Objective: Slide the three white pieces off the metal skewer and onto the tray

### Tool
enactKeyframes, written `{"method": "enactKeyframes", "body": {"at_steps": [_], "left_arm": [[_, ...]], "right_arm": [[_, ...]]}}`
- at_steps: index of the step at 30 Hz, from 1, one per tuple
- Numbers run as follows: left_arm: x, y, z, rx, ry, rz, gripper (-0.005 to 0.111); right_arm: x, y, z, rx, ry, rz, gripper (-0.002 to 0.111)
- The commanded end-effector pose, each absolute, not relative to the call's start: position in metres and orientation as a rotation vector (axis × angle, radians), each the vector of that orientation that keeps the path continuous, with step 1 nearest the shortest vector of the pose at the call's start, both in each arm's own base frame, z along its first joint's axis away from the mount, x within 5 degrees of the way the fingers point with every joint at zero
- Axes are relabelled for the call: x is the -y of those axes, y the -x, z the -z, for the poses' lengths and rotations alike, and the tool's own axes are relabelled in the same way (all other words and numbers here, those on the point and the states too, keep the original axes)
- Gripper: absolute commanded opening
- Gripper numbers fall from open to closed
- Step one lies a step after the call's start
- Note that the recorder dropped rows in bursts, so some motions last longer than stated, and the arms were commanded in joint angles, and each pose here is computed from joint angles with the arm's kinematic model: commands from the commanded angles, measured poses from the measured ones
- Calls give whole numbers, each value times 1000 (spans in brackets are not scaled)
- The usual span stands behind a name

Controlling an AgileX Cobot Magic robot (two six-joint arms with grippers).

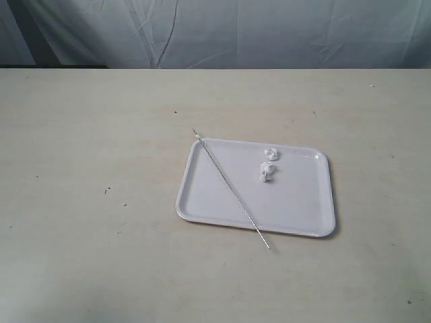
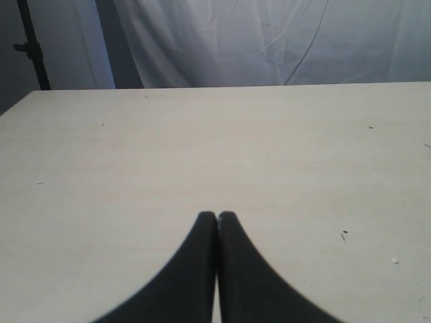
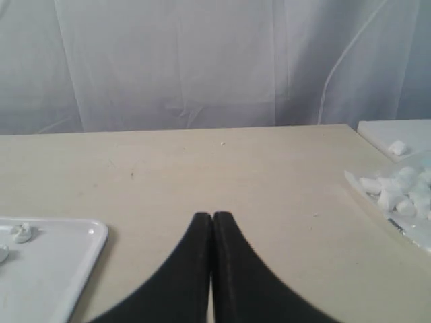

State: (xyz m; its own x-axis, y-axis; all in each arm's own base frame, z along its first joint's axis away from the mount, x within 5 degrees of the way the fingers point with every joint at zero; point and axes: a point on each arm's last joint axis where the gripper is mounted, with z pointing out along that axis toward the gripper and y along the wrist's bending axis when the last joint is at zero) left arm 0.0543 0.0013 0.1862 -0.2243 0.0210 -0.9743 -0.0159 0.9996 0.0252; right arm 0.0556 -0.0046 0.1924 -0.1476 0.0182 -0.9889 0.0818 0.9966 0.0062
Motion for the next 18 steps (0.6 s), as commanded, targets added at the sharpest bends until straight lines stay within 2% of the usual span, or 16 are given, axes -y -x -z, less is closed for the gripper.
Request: {"method": "enactKeyframes", "body": {"at_steps": [1,12,18], "left_arm": [[-1,-54,-185,-1798,9,-24,0],[-1,-54,-183,-1818,-10,-42,0],[-1,-54,-183,-1814,-202,-191,0]], "right_arm": [[4,-55,-188,-1763,-102,29,-1],[2,-55,-188,-1764,-74,-11,-1],[2,-55,-188,-1764,-74,-18,-1]]}}
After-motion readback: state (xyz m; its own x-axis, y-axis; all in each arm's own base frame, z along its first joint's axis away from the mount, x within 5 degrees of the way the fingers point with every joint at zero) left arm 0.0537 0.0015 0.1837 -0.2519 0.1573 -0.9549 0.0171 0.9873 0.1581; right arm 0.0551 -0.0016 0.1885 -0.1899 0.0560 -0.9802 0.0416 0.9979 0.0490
